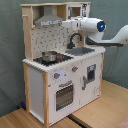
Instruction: Play with the kitchen
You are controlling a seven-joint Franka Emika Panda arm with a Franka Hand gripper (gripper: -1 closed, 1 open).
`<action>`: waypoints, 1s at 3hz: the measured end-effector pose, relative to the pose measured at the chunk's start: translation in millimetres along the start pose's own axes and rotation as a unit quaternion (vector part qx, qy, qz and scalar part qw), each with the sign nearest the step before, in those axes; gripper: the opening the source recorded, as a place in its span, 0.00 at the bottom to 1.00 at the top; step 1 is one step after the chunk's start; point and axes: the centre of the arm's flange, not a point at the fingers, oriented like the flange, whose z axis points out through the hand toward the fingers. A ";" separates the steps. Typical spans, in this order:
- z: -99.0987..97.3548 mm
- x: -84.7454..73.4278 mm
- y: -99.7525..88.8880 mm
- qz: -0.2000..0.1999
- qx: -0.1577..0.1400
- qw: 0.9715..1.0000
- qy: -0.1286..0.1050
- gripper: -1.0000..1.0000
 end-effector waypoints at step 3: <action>54.4 -57.3 -28.5 0.021 0.014 0.999 -0.022 1.00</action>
